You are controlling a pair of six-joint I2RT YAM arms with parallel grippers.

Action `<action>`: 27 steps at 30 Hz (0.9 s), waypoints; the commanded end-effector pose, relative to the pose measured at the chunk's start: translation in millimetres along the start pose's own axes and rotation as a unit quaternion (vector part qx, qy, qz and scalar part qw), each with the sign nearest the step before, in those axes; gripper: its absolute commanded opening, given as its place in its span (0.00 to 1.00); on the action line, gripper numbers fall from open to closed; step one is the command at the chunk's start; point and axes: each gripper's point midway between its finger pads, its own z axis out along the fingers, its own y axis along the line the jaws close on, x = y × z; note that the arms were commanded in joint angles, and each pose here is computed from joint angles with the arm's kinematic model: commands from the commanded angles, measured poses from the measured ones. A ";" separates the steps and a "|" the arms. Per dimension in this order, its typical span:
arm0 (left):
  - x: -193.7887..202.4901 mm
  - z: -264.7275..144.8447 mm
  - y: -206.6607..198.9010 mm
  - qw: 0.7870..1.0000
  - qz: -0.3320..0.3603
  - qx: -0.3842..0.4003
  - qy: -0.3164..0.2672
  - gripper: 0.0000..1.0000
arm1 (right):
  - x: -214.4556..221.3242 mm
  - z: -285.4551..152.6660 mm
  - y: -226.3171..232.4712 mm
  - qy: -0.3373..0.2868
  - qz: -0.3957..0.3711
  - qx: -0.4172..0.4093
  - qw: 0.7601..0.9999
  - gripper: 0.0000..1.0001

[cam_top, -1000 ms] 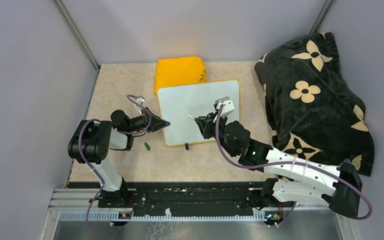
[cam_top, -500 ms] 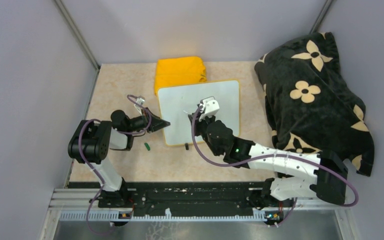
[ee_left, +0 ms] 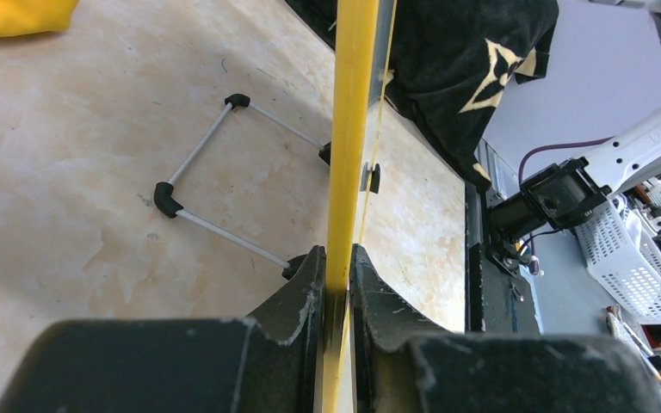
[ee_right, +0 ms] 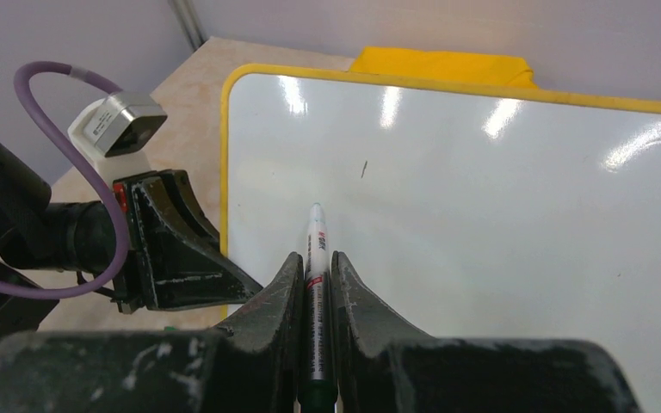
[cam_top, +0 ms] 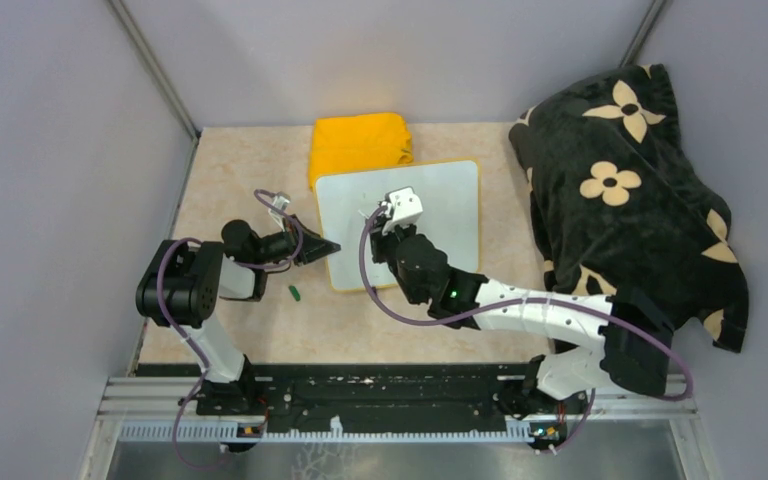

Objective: Write a sentence on the whiteboard

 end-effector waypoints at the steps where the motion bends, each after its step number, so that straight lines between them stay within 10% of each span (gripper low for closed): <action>1: -2.1 -0.7 8.4 1.000 0.008 -0.016 -0.008 0.00 | -40.4 6.7 20.1 -0.049 0.035 -0.021 0.998 0.00; 27: -3.5 -0.4 9.3 1.000 0.009 -0.018 -0.008 0.00 | -24.2 28.2 28.9 -0.035 0.020 0.001 0.999 0.00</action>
